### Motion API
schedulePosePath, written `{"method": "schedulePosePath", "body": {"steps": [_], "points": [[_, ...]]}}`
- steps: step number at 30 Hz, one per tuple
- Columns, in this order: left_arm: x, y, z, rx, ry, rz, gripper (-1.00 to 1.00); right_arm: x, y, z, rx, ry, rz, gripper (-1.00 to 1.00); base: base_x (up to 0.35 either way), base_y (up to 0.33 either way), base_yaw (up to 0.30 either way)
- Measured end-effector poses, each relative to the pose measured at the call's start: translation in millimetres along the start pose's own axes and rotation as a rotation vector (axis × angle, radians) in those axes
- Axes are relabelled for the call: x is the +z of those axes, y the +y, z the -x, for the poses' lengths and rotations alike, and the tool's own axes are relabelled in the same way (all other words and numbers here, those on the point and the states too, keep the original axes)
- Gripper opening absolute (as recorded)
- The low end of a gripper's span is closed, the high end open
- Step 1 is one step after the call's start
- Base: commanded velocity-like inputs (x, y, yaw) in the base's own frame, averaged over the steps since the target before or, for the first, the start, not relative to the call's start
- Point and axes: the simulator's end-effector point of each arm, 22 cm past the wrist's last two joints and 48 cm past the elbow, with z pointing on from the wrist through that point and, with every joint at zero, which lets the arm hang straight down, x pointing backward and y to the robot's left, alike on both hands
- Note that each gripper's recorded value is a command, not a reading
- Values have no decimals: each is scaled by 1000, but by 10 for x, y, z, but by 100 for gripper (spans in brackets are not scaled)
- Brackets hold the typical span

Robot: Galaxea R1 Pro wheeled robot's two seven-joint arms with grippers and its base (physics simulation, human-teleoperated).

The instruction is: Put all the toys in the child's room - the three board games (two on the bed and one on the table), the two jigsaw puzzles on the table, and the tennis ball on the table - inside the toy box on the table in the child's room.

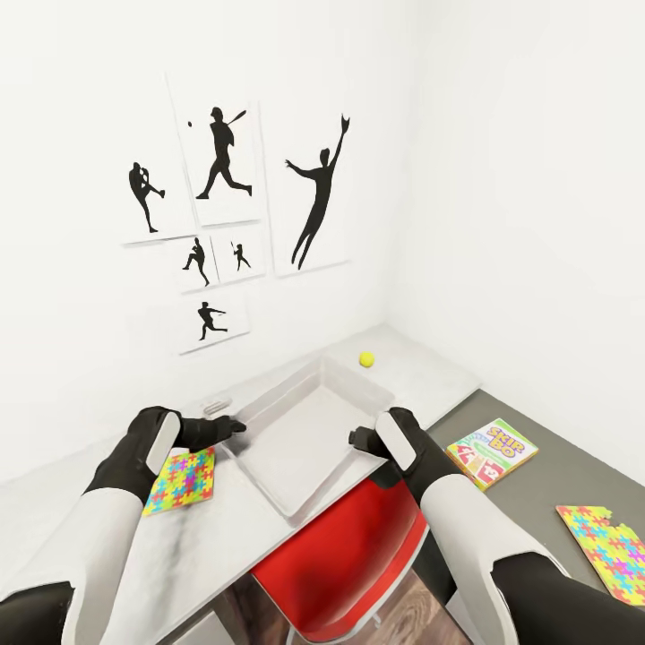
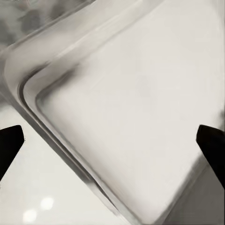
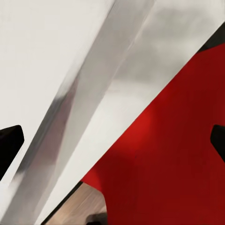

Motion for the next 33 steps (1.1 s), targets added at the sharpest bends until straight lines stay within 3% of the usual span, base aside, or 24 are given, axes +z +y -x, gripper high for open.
{"method": "schedulePosePath", "body": {"steps": [6, 33], "points": [[-2, -2, 4, -4, -1, -3, 100, 0, -49, 22, -23, -10, -23, 100, 0, 0, 0], [-32, -23, 24, -3, -6, -7, 100, -32, -45, 46, -26, -17, -23, 100, 0, 0, 0]]}}
